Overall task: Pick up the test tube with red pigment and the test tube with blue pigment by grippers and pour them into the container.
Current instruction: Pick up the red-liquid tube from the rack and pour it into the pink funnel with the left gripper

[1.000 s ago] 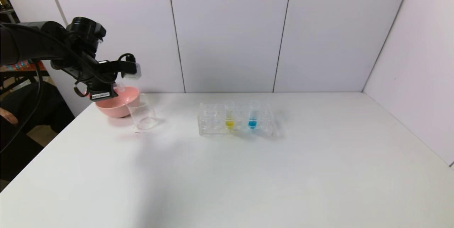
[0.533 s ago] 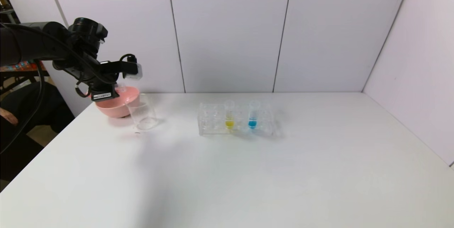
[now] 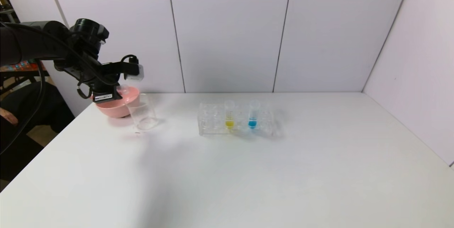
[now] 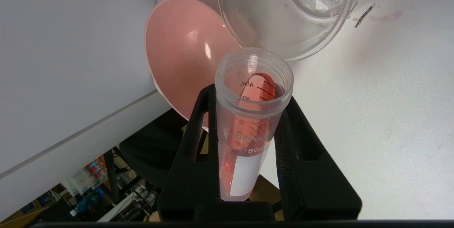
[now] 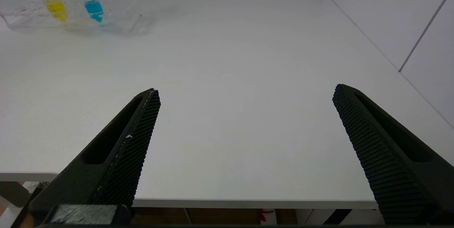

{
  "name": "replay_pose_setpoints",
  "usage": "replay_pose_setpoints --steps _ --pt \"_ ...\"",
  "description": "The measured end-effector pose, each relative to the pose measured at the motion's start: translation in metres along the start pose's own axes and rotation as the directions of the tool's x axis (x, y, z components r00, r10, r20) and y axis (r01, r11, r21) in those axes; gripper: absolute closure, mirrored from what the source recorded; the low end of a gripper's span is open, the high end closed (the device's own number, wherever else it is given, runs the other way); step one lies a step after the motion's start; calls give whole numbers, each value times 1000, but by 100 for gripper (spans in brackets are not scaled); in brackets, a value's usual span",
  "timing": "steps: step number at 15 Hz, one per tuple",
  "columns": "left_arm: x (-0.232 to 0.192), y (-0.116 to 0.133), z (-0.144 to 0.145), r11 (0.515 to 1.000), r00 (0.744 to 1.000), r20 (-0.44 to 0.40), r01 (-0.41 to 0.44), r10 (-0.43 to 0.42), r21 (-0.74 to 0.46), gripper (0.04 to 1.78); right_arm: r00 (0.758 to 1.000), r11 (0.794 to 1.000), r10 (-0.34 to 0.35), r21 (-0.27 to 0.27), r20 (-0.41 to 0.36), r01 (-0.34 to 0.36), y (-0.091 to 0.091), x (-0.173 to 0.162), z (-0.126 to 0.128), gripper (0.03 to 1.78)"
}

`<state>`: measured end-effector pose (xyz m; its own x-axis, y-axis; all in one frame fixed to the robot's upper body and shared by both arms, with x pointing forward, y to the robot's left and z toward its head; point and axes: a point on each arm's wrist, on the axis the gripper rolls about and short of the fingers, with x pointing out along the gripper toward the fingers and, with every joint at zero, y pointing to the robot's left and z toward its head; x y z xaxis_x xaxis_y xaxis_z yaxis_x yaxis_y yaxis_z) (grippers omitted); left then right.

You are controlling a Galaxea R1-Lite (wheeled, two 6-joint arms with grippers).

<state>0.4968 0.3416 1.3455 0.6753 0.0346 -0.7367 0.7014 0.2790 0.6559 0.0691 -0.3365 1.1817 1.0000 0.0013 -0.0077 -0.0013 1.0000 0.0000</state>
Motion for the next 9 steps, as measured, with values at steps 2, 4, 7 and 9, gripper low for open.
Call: replay_pose_setpoints --steps 2,4,7,9 --pt "0 -1 0 1000 1000 9 14 -14 3 136 1000 1000 0 0 0 0 0 0 0 4" --pt "0 -1 0 1000 1000 8 17 -17 3 136 1000 1000 0 0 0 0 0 0 0 4" --pt "0 -2 -1 1000 1000 6 20 -20 4 136 1000 1000 0 0 0 0 0 0 0 4" --pt "0 -2 -1 1000 1000 4 18 -18 4 136 1000 1000 0 0 0 0 0 0 0 4"
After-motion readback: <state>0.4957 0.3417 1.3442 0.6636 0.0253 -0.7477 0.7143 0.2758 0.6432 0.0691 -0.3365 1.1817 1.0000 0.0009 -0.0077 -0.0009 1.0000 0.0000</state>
